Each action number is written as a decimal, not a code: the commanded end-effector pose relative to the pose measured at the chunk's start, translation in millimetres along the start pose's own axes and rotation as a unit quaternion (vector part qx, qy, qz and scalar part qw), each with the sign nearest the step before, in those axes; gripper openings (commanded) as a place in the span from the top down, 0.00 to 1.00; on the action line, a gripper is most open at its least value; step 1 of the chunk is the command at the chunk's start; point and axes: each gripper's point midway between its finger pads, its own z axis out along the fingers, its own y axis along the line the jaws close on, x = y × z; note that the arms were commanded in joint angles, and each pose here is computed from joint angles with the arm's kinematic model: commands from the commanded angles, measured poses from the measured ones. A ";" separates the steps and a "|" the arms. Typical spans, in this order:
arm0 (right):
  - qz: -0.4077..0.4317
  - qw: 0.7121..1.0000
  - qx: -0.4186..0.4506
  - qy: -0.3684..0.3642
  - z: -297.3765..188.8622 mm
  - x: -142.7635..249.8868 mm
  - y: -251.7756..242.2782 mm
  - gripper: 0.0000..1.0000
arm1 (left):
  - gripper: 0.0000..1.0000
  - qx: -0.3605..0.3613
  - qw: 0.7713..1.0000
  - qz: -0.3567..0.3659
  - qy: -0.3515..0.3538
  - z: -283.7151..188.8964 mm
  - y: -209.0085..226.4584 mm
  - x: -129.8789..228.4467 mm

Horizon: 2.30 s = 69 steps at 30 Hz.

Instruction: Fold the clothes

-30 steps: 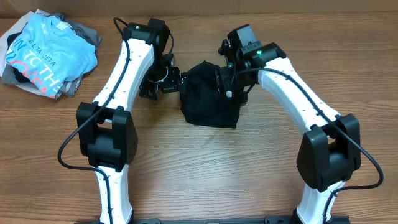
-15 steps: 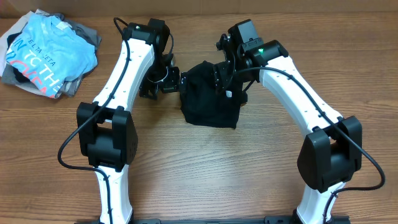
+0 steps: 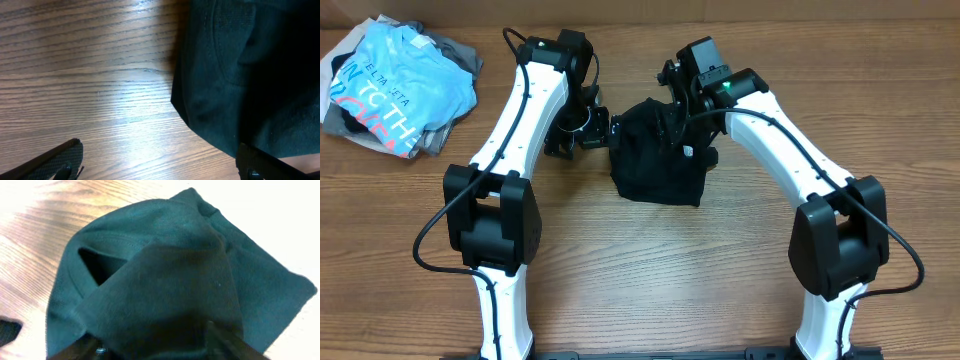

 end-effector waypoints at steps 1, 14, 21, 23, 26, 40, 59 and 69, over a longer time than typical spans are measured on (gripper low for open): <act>0.005 1.000 0.018 0.011 15.4 5.2 -8.3 0.50 | 0.00 -0.005 1.000 0.006 0.003 2.8 2.7 0.5; 0.061 0.981 0.184 -0.031 -0.9 -10.3 -75.0 0.94 | 0.00 -0.005 1.000 0.006 0.003 2.8 2.7 0.4; 0.088 0.969 0.230 -0.025 -12.4 -3.8 -109.7 0.94 | 0.00 -0.005 1.000 0.006 0.003 2.8 2.8 0.7; 0.105 0.966 0.234 -0.018 -15.0 1.6 -118.7 0.94 | 0.00 -0.005 1.000 0.006 0.003 2.8 2.8 0.7; 0.121 0.963 0.239 -0.004 -18.5 10.4 -131.3 0.89 | 0.00 -0.005 1.000 0.006 0.003 2.8 2.7 0.5; 0.193 0.952 0.236 0.018 -25.0 30.7 -162.3 0.73 | 0.00 -0.005 1.000 0.007 0.003 2.8 2.7 0.4; 0.329 0.903 0.267 0.073 -115.2 49.5 -158.1 0.03 | 0.00 -0.005 1.000 0.008 0.003 2.8 2.8 0.8; 0.332 0.915 0.196 0.117 -113.7 58.8 -129.0 0.00 | 0.00 -0.004 1.000 0.008 0.005 2.8 2.3 1.5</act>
